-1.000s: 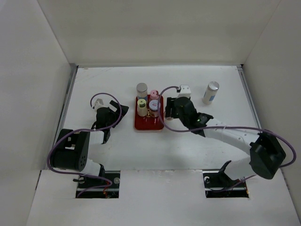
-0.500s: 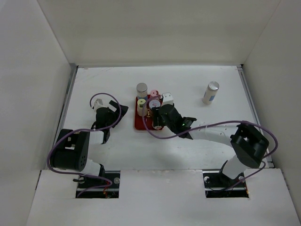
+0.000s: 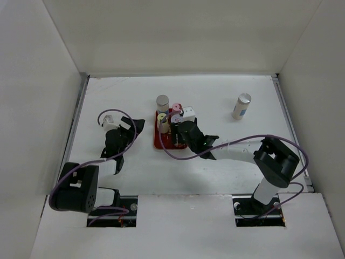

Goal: Organize the condiment bottles

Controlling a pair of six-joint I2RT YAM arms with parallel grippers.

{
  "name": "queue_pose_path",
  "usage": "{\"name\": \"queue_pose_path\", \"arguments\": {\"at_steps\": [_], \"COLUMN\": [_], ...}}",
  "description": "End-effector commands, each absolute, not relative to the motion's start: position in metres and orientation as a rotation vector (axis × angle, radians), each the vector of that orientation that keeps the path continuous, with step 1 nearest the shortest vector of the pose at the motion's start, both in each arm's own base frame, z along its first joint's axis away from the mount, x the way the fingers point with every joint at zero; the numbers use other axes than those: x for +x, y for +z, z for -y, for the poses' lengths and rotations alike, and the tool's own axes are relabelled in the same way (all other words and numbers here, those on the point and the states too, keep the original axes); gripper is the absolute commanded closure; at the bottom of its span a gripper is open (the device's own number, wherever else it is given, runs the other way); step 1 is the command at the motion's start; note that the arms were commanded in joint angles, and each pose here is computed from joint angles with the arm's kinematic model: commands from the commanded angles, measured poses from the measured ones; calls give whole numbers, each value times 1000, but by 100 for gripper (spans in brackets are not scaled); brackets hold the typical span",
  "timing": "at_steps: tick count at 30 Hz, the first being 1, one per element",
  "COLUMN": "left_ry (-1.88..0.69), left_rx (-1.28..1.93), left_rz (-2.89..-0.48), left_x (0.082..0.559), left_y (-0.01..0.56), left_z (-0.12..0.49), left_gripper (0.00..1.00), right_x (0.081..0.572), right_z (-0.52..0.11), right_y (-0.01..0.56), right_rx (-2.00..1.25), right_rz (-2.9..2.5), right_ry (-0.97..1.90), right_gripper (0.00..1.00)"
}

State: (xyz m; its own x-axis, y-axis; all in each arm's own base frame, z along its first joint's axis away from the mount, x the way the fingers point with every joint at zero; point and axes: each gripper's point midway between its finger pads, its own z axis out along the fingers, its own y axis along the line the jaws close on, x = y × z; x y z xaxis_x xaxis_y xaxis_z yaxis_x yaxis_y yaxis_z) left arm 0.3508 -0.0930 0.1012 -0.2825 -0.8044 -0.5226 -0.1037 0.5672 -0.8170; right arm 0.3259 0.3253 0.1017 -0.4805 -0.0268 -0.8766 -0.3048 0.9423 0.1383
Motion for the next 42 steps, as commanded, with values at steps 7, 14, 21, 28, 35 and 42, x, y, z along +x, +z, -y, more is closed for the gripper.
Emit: {"name": "queue_pose_path", "arguments": {"at_steps": [7, 14, 21, 28, 35, 42], "left_ry": [-940, -1006, -1105, -1146, -1068, -825], "left_rx": [-588, -481, -186, -101, -220, -621], "left_rz": [-1406, -1310, -1210, -1178, -1198, -1270], "left_x": [336, 322, 293, 282, 297, 323], "left_y": [186, 216, 257, 264, 249, 192], "left_z": [92, 103, 154, 169, 143, 61], "left_gripper": [0, 0, 0, 0, 0, 0], "right_x": [319, 369, 428, 469, 491, 495], "right_z": [-317, -182, -42, -12, -18, -14], "right_y": [210, 255, 255, 218, 193, 167], "right_rx": [-170, 155, 429, 473, 471, 506], "right_rz": [-1846, -1745, -1756, -1870, -1938, -1986], "right_ry": [468, 243, -139, -167, -76, -81], "right_gripper": [9, 9, 0, 0, 0, 20]}}
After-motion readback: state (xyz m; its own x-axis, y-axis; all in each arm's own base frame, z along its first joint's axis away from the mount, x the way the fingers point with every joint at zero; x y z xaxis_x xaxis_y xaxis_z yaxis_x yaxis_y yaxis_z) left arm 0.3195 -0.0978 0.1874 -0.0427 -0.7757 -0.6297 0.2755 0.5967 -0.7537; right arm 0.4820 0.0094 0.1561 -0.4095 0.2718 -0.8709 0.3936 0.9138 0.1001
